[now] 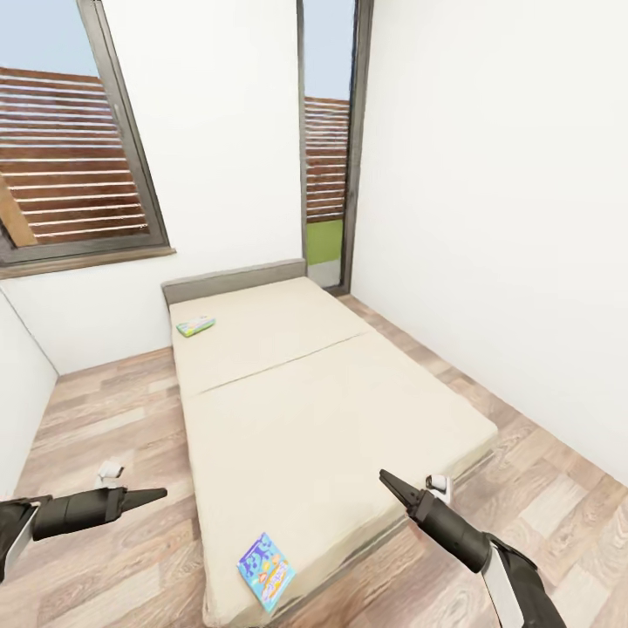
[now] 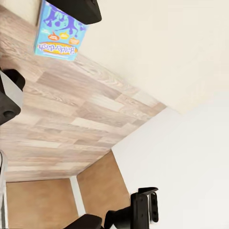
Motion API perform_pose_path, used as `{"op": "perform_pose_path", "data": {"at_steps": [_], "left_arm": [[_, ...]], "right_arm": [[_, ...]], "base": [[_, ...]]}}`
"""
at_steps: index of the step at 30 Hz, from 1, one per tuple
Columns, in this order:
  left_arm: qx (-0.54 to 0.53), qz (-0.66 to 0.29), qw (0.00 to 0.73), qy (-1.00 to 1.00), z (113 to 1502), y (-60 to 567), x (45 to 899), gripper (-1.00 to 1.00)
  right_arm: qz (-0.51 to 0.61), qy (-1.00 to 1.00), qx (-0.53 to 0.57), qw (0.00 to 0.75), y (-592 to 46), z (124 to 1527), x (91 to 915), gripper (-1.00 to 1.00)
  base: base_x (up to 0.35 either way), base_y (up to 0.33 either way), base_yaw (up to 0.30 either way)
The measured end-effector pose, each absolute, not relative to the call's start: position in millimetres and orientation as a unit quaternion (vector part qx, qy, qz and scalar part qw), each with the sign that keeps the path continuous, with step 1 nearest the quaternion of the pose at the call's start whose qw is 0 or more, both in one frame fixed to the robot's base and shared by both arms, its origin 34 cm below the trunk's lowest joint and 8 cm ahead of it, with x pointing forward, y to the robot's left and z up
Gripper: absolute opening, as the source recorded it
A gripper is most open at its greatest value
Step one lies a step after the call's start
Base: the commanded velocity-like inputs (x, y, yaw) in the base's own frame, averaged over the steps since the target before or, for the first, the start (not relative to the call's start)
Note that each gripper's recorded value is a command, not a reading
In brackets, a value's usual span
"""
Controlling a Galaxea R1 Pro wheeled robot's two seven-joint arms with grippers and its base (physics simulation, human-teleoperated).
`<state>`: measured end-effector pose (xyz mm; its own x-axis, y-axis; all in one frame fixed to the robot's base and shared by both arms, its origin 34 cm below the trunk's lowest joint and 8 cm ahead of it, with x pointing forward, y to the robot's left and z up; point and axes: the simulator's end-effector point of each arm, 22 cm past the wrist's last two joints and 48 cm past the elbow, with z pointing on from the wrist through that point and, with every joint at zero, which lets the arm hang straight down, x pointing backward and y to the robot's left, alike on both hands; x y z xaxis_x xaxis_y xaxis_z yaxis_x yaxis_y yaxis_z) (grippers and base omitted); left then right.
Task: Put all the toys in the child's room - the three board games (two on the bed and one on the table), the two jigsaw puzzles on the table, and the tennis ball on the table - inside the toy box on the table in the child's room.
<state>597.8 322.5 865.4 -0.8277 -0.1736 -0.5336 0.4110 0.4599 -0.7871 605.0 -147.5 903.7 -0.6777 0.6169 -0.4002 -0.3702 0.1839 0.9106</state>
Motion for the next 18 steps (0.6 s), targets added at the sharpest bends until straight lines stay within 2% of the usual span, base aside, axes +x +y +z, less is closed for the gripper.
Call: {"op": "perform_pose_path", "data": {"at_steps": [18], "left_arm": [[0.074,-0.514,0.284,0.806,865.6,322.9,597.8,1.0]], "right_arm": [[0.632,0.663,0.093,0.391,-147.6,903.7,605.0,1.0]], "base": [[0.0,-0.018,0.288]]}}
